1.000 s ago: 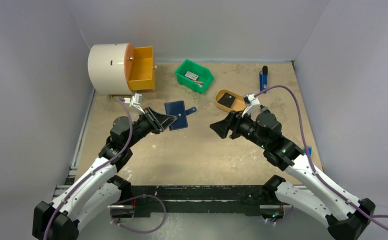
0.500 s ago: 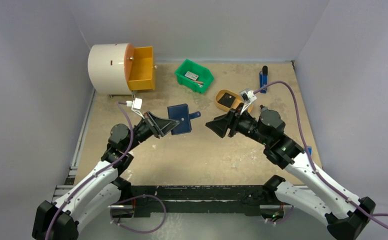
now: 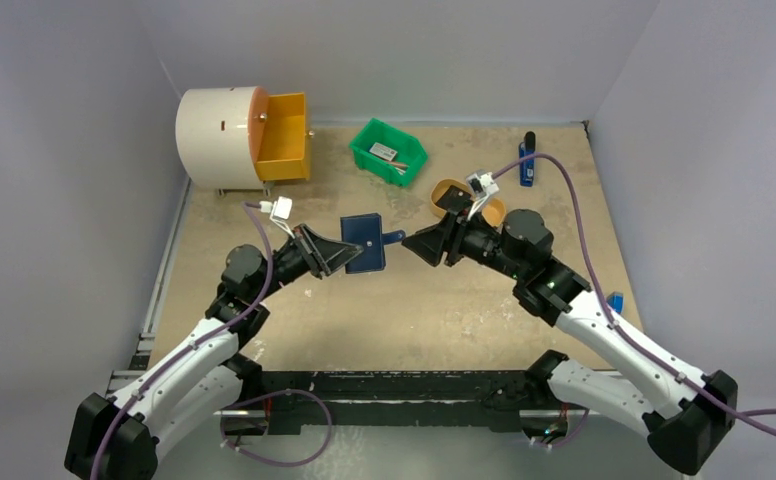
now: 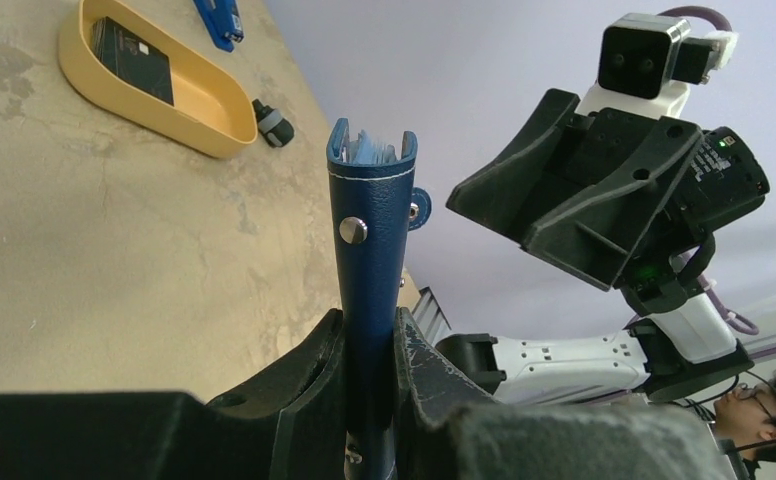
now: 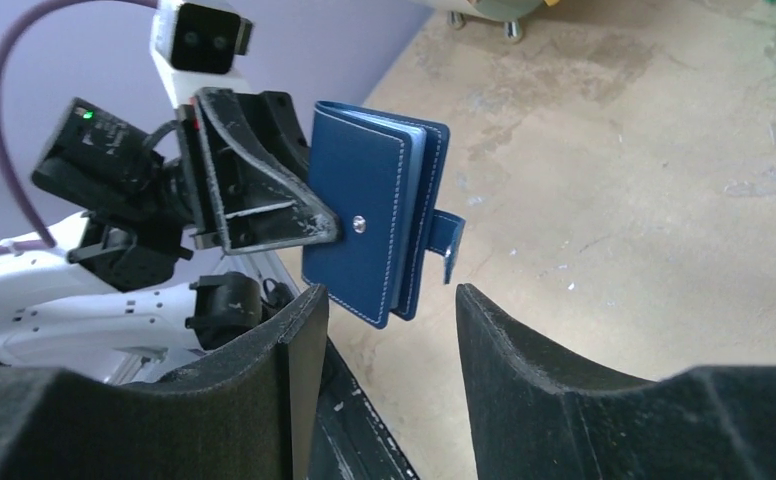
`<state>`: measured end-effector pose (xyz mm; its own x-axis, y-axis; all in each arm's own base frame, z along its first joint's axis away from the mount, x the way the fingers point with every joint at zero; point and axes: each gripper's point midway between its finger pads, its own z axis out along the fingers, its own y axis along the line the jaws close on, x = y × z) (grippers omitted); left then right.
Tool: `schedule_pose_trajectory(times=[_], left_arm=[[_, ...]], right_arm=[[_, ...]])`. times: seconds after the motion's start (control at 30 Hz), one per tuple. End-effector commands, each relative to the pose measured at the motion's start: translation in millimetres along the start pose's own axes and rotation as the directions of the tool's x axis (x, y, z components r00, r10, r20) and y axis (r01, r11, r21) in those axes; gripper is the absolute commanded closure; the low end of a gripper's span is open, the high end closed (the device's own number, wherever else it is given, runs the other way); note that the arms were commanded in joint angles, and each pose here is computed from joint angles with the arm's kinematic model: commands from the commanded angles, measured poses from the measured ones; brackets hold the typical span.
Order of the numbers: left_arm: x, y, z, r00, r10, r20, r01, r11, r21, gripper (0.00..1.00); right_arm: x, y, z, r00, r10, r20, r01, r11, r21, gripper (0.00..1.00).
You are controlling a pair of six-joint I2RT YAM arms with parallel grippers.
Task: Put the credit cards into the card holder
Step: Close the card holder at the center of the board.
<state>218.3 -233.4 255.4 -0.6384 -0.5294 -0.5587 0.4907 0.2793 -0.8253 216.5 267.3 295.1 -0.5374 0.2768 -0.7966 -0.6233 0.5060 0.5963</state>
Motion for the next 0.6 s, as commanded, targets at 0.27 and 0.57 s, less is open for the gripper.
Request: schedule_pose_trajectory(times=[0.27,0.57], left_arm=[[-18,-29,3,0.995,0.093,0.032,-0.095,0.992,0.077,1.0],[-19,-37,2,0.996,0.084,0.036,-0.088,0.991,0.101,1.0]], right_arm=[[-24,9,17,0.999,-0.028,0.02,0.028,1.0,-0.008,0.53],[-19,-2,22,1.0,-0.024,-0.001,0.024,0.999,0.033,0.6]])
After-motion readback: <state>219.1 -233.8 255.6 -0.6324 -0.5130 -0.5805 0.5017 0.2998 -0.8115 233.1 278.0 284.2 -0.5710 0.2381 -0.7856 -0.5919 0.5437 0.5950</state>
